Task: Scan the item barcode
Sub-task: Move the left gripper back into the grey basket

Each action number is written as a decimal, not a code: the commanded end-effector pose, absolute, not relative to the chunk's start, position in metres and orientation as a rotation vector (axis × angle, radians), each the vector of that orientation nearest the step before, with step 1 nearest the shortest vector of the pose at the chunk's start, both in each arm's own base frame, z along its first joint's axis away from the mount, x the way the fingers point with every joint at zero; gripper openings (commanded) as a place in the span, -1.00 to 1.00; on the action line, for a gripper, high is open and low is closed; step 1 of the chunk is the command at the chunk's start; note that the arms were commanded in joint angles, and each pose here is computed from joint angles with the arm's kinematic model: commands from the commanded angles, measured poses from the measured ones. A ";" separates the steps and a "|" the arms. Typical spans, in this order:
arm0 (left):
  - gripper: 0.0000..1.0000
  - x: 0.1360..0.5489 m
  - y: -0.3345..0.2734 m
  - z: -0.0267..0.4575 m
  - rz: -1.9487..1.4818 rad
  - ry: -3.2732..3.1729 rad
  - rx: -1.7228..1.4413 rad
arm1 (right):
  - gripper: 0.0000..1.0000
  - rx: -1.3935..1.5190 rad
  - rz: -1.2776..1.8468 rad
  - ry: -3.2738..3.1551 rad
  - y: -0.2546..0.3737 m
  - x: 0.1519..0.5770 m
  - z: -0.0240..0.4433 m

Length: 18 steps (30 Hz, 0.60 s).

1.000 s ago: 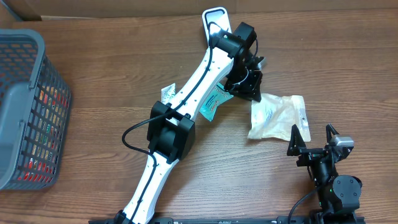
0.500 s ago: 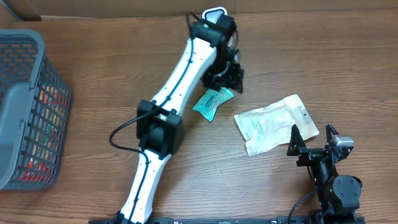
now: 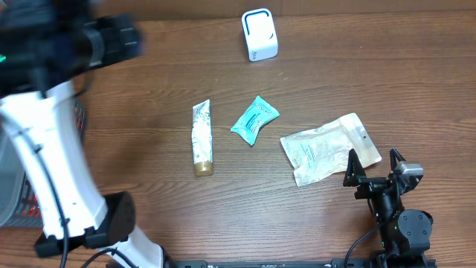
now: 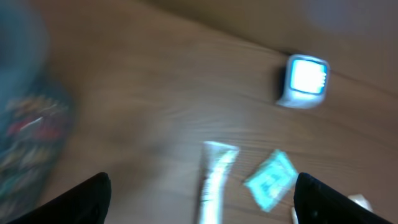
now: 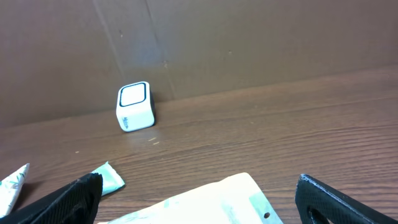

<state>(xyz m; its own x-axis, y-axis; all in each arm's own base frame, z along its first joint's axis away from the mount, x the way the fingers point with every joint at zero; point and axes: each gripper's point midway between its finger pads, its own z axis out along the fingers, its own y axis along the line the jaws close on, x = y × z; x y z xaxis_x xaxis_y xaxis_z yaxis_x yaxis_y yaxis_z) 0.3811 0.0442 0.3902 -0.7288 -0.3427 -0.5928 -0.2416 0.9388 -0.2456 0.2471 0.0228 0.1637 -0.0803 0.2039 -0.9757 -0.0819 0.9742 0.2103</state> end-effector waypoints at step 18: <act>0.62 0.263 0.294 0.338 -0.036 2.210 -1.297 | 1.00 0.090 0.235 1.638 0.023 0.248 0.160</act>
